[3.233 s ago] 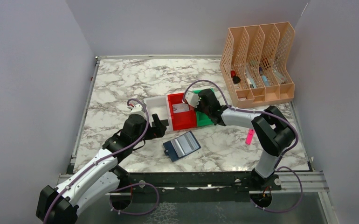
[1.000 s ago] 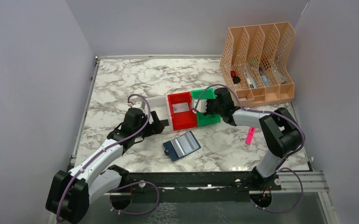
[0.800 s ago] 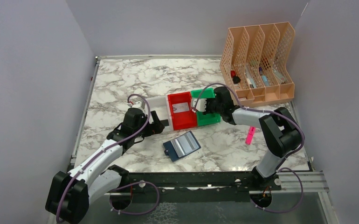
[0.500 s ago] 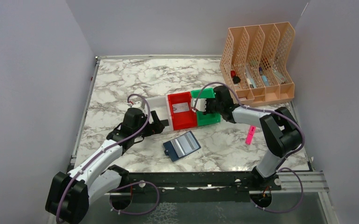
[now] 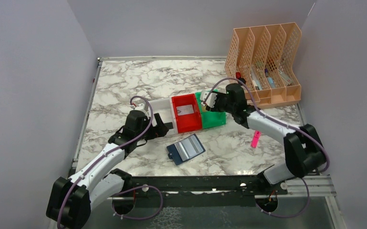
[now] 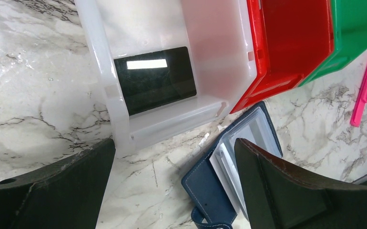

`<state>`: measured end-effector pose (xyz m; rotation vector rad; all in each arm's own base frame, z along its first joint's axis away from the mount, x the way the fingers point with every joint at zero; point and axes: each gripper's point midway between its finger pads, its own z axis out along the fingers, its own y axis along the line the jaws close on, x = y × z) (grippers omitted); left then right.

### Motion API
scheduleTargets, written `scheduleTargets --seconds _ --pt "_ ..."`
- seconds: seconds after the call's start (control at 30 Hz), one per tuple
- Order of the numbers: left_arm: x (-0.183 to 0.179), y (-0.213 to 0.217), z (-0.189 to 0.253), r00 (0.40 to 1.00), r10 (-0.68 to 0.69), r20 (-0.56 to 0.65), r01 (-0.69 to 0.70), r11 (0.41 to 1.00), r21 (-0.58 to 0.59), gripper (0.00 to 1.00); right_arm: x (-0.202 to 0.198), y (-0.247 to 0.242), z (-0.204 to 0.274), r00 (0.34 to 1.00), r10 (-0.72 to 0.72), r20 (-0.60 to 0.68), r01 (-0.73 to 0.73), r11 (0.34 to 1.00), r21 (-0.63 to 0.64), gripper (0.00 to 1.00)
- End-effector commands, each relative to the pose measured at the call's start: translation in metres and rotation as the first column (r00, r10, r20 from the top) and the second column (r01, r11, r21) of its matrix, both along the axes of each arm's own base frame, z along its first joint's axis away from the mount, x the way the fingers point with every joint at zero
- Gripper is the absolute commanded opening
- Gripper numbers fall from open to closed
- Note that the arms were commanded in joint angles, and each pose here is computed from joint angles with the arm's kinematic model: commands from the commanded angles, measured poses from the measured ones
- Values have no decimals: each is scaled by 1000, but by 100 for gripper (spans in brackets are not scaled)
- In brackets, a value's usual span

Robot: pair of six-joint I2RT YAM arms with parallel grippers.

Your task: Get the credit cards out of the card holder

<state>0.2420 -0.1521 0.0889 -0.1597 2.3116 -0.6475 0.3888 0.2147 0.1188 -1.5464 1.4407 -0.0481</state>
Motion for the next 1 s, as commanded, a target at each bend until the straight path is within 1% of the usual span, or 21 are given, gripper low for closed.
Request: scheduleTargets --seconds 0.0,0.03,0.1,0.13,0.17,0.23,0.3,0.33,0.37,0.4,0.43,0.47,0.53,0.6,0.63,0.67,0.7,0.73,0.9,0.93,0.97 --pt "1 -13 22 997 -59 54 62 996 -68 99 -12 6 81 985 -158 -71 173 900 401 51" --pt "0 -16 24 996 -67 58 72 994 -81 99 -17 7 92 970 -191 -148 239 845 479 55" --pt "-2 -18 26 995 -82 62 88 992 -96 99 -26 7 103 918 -232 -322 386 712 587 63" --pt "-3 -20 28 994 -93 62 99 990 -102 98 -34 11 104 886 -213 -412 442 656 612 67" --pt "-4 -22 29 993 -103 61 110 988 -109 98 -43 14 98 849 -190 -493 492 627 605 70" --pt "-6 -26 30 990 -125 61 131 984 -117 97 -64 23 87 760 -120 -639 570 595 567 74" --pt "-7 -26 29 990 -131 53 137 984 -118 96 -87 31 70 647 -57 -760 629 603 491 78" --pt "-7 -25 29 990 -128 52 133 984 -115 96 -96 33 62 603 -33 -797 651 598 468 83" --pt "-7 -23 28 992 -119 48 124 986 -109 96 -105 37 55 570 9 -822 657 596 462 92" --pt "-7 -21 27 993 -107 42 110 989 -101 96 -114 38 48 541 37 -840 665 592 455 98" --pt "-6 -18 27 995 -91 43 95 991 -93 96 -119 37 40 507 39 -861 698 568 436 100" --pt "-6 -16 27 996 -81 44 84 993 -86 96 -122 34 30 469 33 -883 731 547 408 100" --pt "-4 -14 27 997 -64 45 68 995 -76 96 -130 30 13 414 4 -910 761 547 349 100" --pt "-2 -12 31 998 -54 41 57 996 -66 96 -132 19 -2 358 -69 -931 810 520 273 100" --pt "-2 -11 34 998 -54 42 57 996 -63 95 -130 10 -8 339 -125 -932 838 491 239 100" --pt "-2 -11 36 998 -51 47 54 997 -61 95 -127 -2 -15 312 -201 -929 874 444 198 100" --pt "-1 -10 39 997 -49 54 52 997 -62 95 -122 -15 -20 300 -273 -914 901 395 177 100" --pt "-1 -10 39 997 -47 58 51 997 -62 95 -118 -24 -22 303 -321 -898 913 368 176 100" --pt "-5 -16 40 997 -73 39 76 994 -84 95 -93 -51 -4 335 -478 -812 932 298 208 100" --pt "-5 -17 41 996 -77 42 80 993 -89 95 -86 -56 -3 332 -511 -793 937 279 212 100" --pt "-5 -17 42 996 -80 48 85 992 -92 95 -78 -59 0 337 -536 -774 936 276 217 100"
